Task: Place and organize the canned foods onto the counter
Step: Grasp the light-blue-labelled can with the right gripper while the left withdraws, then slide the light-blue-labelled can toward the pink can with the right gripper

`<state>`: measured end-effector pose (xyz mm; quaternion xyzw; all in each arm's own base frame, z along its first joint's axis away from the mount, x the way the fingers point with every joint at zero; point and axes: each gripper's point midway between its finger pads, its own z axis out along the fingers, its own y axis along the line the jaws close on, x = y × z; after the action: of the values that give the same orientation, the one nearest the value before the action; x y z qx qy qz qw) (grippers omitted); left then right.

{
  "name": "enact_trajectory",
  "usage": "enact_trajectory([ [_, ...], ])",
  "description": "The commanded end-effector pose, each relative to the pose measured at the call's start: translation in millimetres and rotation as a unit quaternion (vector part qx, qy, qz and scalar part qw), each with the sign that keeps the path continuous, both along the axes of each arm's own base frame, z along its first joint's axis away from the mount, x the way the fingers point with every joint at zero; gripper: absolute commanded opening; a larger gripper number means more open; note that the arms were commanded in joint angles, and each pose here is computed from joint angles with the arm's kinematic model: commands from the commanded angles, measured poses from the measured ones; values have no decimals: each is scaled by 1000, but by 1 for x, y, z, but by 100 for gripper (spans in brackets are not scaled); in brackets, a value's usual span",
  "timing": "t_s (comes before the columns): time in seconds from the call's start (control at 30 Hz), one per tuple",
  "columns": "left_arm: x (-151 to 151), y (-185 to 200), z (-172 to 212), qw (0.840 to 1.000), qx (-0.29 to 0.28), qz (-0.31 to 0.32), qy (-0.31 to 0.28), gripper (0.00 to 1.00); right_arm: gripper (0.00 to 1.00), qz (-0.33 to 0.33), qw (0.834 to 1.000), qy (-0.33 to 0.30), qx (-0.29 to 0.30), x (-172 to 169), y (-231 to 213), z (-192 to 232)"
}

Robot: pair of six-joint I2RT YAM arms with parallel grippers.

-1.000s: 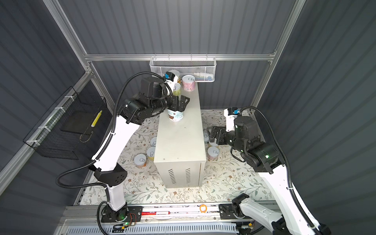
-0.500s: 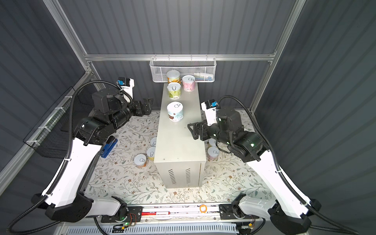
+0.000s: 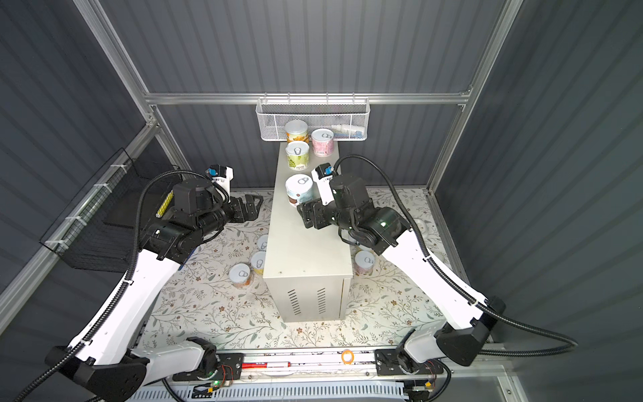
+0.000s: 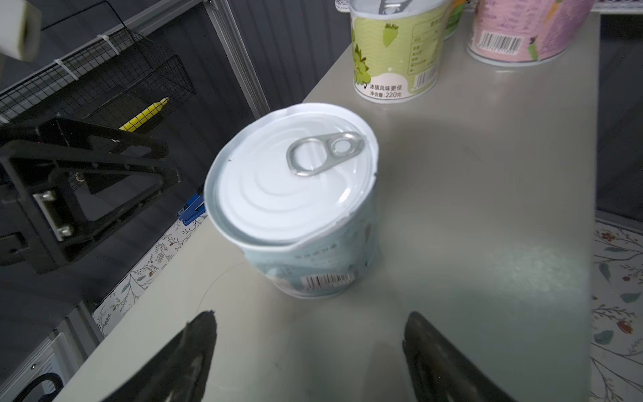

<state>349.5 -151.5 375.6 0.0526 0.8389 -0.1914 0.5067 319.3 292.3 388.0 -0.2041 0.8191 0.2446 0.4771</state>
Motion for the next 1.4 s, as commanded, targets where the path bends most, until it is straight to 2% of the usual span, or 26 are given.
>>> enact_trajectory([
  [0.0,1,-4,3,999,-36,-20,-3,97,86,-4,999,-29,15,11,8,19],
  [0.27,10,-5,-9,999,-38,-28,11,96,86,-26,999,-33,2,34,16,11],
  [0.8,30,-9,-26,998,-38,-30,32,96,82,-72,996,-41,14,76,-8,9],
  [1.13,39,-6,-34,998,-38,-21,36,95,81,-112,992,-44,29,118,-23,10],
  [1.37,43,-5,-35,998,-39,-18,36,95,80,-118,992,-39,31,142,-25,7],
])
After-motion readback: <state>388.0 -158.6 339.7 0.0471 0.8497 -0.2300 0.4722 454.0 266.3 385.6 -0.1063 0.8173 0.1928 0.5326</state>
